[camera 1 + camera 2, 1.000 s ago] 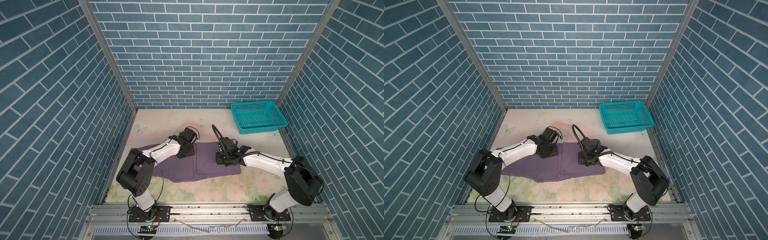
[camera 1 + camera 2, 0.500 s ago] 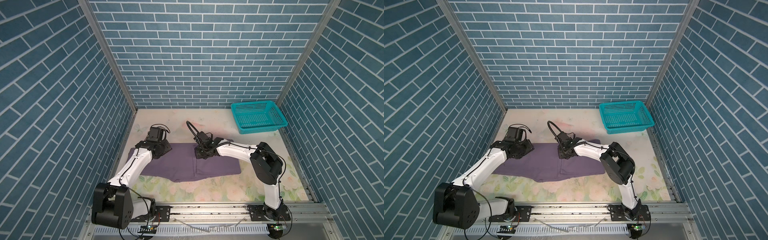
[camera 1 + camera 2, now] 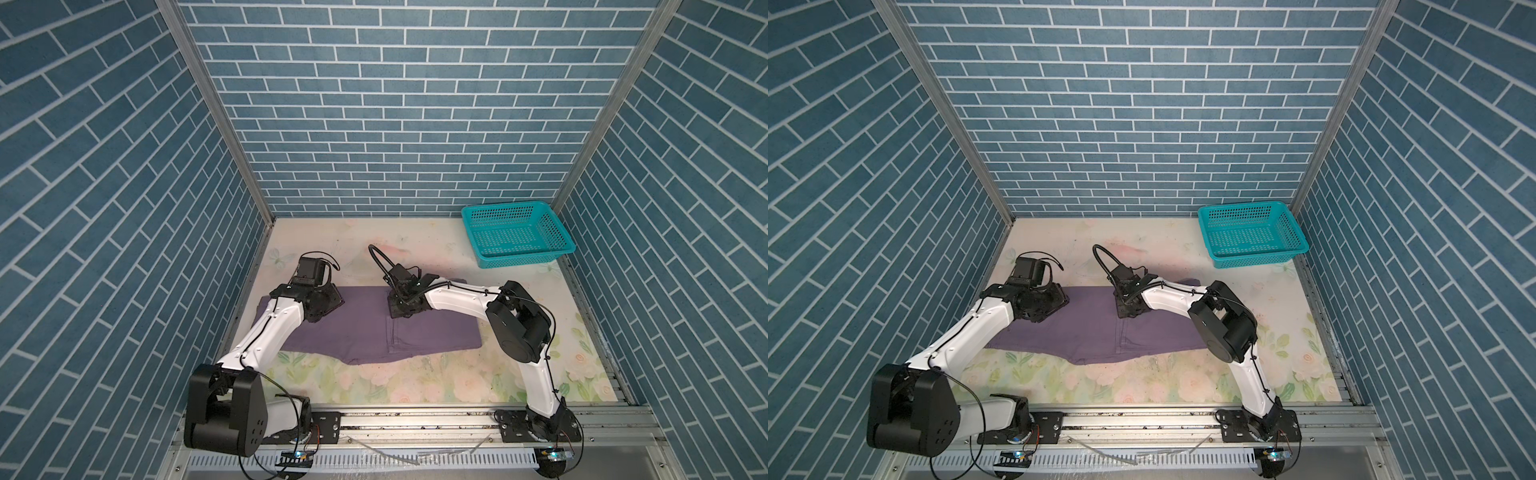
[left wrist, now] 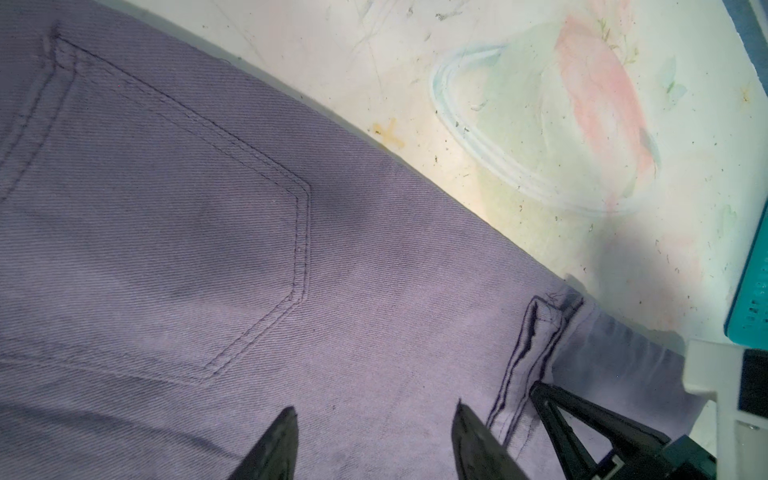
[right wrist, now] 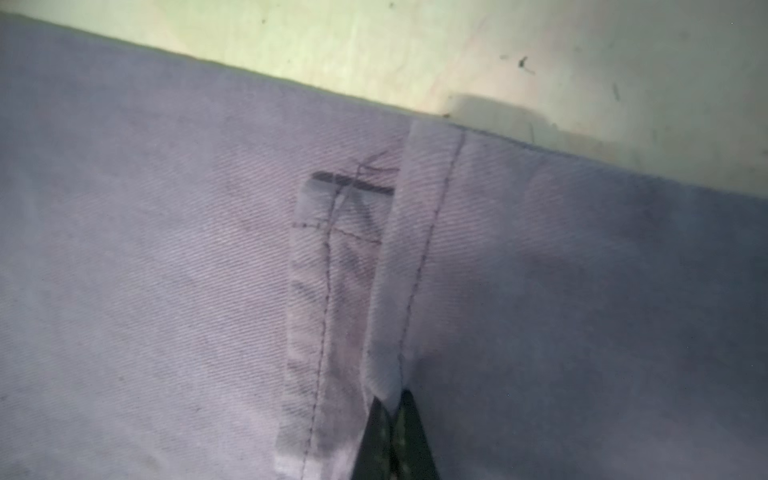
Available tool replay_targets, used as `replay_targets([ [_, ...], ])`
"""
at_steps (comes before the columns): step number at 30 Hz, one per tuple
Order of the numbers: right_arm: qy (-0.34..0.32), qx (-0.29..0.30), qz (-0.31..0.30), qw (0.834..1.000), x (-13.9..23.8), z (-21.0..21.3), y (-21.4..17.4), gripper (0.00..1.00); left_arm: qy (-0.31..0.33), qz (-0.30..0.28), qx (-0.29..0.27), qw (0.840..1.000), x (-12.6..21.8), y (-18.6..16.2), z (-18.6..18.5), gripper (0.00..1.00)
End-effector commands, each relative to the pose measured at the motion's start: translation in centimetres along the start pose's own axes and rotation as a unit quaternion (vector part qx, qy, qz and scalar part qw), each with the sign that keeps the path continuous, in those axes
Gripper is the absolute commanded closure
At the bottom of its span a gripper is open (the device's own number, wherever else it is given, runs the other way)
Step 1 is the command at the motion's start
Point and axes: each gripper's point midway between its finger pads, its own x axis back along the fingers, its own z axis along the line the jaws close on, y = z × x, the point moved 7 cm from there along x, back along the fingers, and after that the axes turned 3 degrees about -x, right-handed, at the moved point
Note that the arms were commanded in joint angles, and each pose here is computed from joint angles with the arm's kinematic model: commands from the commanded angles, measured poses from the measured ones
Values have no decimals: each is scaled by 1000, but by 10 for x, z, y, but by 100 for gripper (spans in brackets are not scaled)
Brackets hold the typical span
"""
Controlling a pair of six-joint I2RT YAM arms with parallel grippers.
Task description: Fold and stack the trousers
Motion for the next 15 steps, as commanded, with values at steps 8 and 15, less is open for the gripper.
replay_targets([
  [8, 50, 11, -26, 998, 49, 16, 12, 100, 7, 12, -2, 1000, -6, -4, 6, 39],
  [15, 95, 20, -16, 995, 65, 32, 4, 100, 4, 10, -3, 1000, -5, -2, 4, 39],
])
